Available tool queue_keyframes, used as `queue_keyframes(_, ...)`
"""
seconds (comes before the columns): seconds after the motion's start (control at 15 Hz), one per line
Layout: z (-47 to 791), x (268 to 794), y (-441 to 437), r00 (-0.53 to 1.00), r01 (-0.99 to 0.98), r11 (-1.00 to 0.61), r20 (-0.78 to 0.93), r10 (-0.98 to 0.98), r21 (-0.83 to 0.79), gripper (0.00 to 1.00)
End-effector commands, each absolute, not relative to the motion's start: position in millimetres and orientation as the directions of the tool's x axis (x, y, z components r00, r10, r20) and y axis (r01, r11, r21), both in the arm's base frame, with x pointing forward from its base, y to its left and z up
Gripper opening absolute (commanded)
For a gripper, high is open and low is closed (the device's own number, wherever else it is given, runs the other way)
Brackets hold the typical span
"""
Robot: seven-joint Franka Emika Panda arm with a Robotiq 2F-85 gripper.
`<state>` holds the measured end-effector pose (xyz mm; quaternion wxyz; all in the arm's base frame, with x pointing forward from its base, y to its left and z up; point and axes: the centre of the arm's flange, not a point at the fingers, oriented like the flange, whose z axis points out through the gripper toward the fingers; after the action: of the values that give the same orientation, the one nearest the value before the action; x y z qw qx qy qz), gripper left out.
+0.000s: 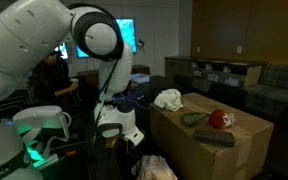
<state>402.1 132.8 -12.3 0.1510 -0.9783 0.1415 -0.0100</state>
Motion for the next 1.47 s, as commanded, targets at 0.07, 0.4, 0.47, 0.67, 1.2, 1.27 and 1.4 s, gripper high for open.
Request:
queue_keyframes(0.07,-24,421,125,0.951,-0.293,-0.918,0.016,-0.308,-0.266,1.00)
queue_keyframes(0.4,-29,435,118,0.946,-0.302,-0.924,0.048,-0.321,-0.235,1.00)
queue_keyframes(0.47,-31,436,118,0.946,-0.300,-0.926,0.052,-0.319,-0.229,1.00)
queue_keyframes(0.67,-33,435,120,0.948,-0.295,-0.932,0.058,-0.314,-0.209,0.87)
queue_keyframes(1.2,-13,423,122,0.955,-0.277,-0.950,0.073,-0.289,-0.141,0.33)
queue_keyframes(1.27,-5,420,123,0.958,-0.267,-0.955,0.071,-0.277,-0.130,0.31)
queue_keyframes(1.4,8,413,126,0.967,-0.243,-0.964,0.055,-0.250,-0.103,0.31)
